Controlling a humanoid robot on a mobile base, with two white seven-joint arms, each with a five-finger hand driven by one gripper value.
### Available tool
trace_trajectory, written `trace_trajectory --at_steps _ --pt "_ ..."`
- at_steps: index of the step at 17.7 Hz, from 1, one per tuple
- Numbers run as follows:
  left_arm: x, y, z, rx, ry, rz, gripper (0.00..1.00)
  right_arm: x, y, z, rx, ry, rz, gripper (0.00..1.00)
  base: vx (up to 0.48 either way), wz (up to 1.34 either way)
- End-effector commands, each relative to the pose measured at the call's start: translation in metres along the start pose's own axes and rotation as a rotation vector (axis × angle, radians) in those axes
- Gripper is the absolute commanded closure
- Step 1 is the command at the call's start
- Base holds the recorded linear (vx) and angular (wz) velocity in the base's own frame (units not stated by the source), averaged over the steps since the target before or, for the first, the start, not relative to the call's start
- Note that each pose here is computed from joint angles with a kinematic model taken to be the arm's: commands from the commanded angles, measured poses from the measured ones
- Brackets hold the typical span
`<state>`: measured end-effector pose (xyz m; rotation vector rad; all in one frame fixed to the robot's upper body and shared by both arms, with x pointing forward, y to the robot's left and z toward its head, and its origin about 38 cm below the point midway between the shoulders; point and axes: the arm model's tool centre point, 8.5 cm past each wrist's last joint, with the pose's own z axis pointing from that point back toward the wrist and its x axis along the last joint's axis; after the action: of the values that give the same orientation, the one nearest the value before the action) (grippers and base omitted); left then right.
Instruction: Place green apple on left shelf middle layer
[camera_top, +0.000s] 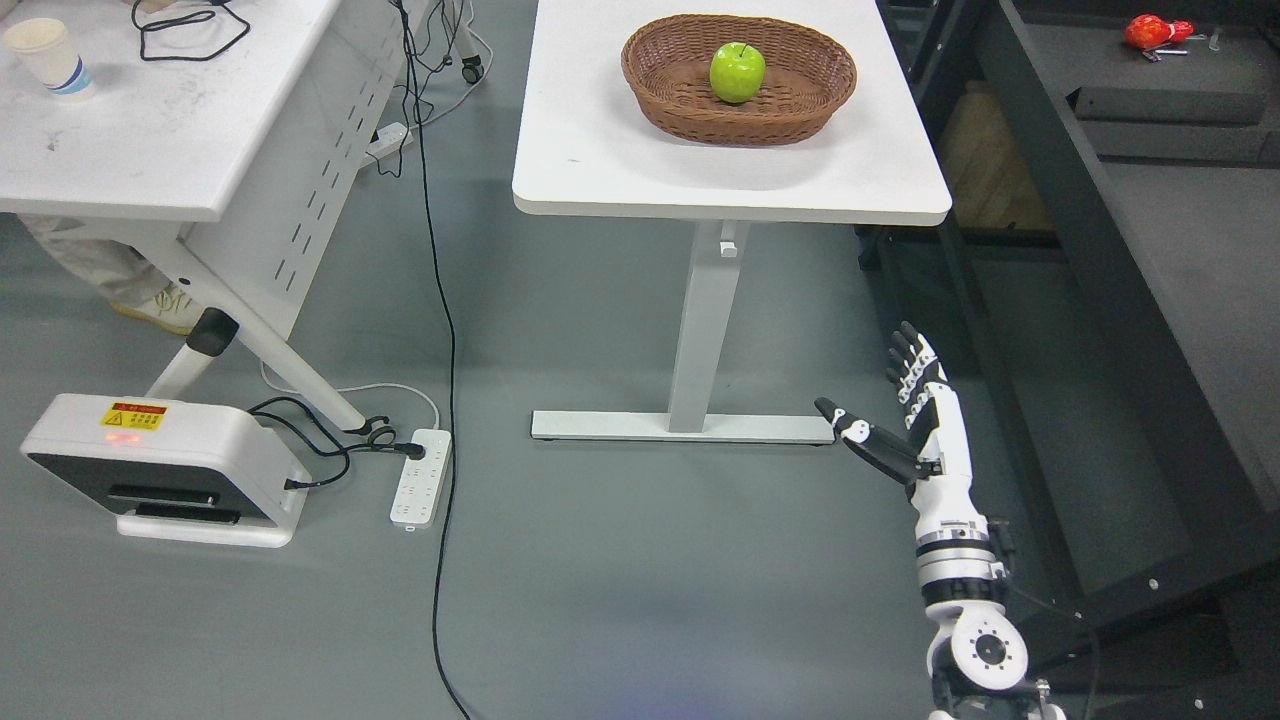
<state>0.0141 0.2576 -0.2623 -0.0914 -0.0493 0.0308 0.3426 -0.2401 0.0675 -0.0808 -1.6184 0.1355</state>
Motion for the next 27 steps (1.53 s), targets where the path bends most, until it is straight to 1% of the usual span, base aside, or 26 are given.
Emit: trace_trajectory --at_steps 1,4,7,8,9,11,13,15,17,18,21,23,25,26,27 --pt "0.014 0.011 0.002 0.016 -0.021 -0.005 0.00 0.002 -0.016 -0.001 -0.027 -0.005 0.019 0.00 0.000 0.00" --pt "0.014 0.011 0.002 0.016 -0.021 -0.005 0.00 0.003 -0.015 -0.002 -0.027 -0.012 0.019 0.00 0.002 0.01" --pt "0.014 0.011 0.002 0.016 -0.021 -0.005 0.00 0.006 -0.015 -0.002 -0.024 -0.039 0.058 0.00 0.000 0.00" --pt "0.014 0.011 0.002 0.016 -0.021 -0.005 0.00 0.010 -0.016 -0.003 -0.026 -0.066 0.125 0.00 0.000 0.00" --pt "0.014 0.011 0.002 0.016 -0.021 -0.005 0.00 0.015 -0.016 -0.005 -0.019 -0.098 0.250 0.01 0.000 0.00" --pt "0.014 0.011 0.002 0.016 -0.021 -0.005 0.00 0.027 -0.029 -0.012 0.013 -0.150 0.548 0.02 0.000 0.00" --pt "0.014 0.011 0.002 0.016 -0.021 -0.005 0.00 0.037 -0.043 -0.017 0.031 -0.180 0.743 0.02 0.000 0.00" --pt "0.014 0.011 0.002 0.016 -0.021 -0.005 0.00 0.046 -0.064 -0.018 0.020 -0.181 0.819 0.02 0.000 0.00" --pt "0.014 0.011 0.002 0.016 -0.021 -0.005 0.00 0.051 -0.076 -0.016 0.011 -0.191 0.846 0.02 0.000 0.00" --pt "0.014 0.011 0.002 0.016 -0.021 -0.005 0.00 0.054 -0.078 -0.016 0.006 -0.202 0.846 0.01 0.000 0.00" --pt "0.014 0.011 0.002 0.016 -0.021 -0.003 0.00 0.068 -0.074 -0.012 0.037 -0.346 0.849 0.00 0.000 0.00" --pt "0.014 0.011 0.002 0.016 -0.021 -0.005 0.00 0.078 -0.075 -0.026 0.026 -0.339 0.882 0.01 0.025 0.04" --pt "0.014 0.011 0.002 0.016 -0.021 -0.003 0.00 0.072 -0.057 -0.037 0.053 -0.266 1.013 0.02 0.052 0.13" --pt "0.014 0.011 0.002 0.016 -0.020 -0.004 0.00 0.073 -0.054 -0.042 0.043 -0.241 1.071 0.02 0.082 0.20" --pt "0.014 0.011 0.002 0.016 -0.021 -0.005 0.00 0.075 -0.053 -0.044 0.038 -0.239 1.088 0.02 0.082 0.20"
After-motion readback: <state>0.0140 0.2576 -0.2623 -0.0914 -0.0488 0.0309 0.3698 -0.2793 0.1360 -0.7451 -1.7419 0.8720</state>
